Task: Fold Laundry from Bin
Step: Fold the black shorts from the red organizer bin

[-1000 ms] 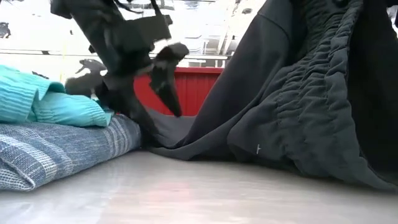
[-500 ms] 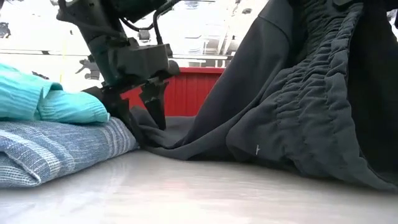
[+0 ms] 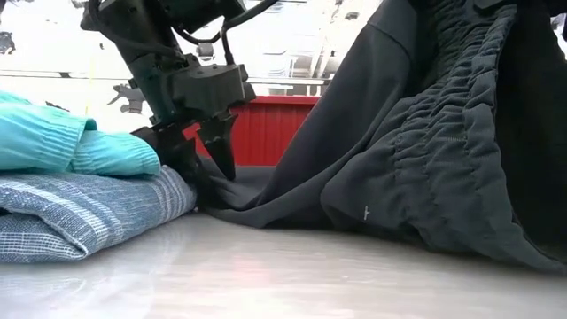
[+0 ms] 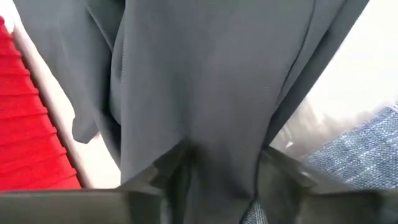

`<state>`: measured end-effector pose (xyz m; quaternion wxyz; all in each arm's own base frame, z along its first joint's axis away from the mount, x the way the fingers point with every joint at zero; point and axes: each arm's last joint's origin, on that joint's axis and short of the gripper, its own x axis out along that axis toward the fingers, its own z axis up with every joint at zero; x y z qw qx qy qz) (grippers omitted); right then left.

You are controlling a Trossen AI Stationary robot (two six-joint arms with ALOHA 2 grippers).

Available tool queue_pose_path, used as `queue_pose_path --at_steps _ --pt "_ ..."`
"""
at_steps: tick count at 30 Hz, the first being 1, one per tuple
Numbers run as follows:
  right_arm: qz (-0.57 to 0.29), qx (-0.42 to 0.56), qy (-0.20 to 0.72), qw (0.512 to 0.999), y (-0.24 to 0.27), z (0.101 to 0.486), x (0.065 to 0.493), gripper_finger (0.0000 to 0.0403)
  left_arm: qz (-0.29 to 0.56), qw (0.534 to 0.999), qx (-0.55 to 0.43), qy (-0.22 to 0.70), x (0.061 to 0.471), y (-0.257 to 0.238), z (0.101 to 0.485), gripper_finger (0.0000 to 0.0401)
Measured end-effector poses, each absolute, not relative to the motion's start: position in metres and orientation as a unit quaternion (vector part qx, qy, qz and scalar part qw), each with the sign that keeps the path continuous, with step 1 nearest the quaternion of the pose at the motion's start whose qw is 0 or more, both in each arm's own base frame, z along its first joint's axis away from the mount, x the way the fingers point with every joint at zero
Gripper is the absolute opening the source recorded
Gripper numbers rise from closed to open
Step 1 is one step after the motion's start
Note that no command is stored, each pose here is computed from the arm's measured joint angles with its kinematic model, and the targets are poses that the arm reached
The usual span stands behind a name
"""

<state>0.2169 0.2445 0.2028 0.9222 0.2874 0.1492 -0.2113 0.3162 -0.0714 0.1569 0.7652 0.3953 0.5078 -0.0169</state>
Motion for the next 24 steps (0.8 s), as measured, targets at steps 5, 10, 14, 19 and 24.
queue_pose_path --at_steps 5,10,14,19,24 --pt "-0.212 0.289 0.148 0.922 0.245 0.203 0.217 0.0032 -0.005 0.762 0.400 0.509 0.319 -0.076 0.166 0.0052" --pt "-0.213 0.293 0.147 0.921 0.244 0.203 0.217 0.0034 0.004 0.768 0.396 0.503 0.323 -0.082 0.176 0.0008" --pt "-0.213 0.298 0.144 0.919 0.245 0.203 0.217 0.0032 0.011 0.761 0.414 0.500 0.326 -0.087 0.187 0.0002" --pt "-0.208 0.317 0.132 0.916 0.247 0.206 0.219 0.0032 0.008 0.758 0.435 0.486 0.335 -0.091 0.209 0.0000" --pt "-0.200 0.339 0.121 0.911 0.250 0.208 0.221 0.0032 0.014 0.768 0.453 0.453 0.352 -0.085 0.240 0.0000"
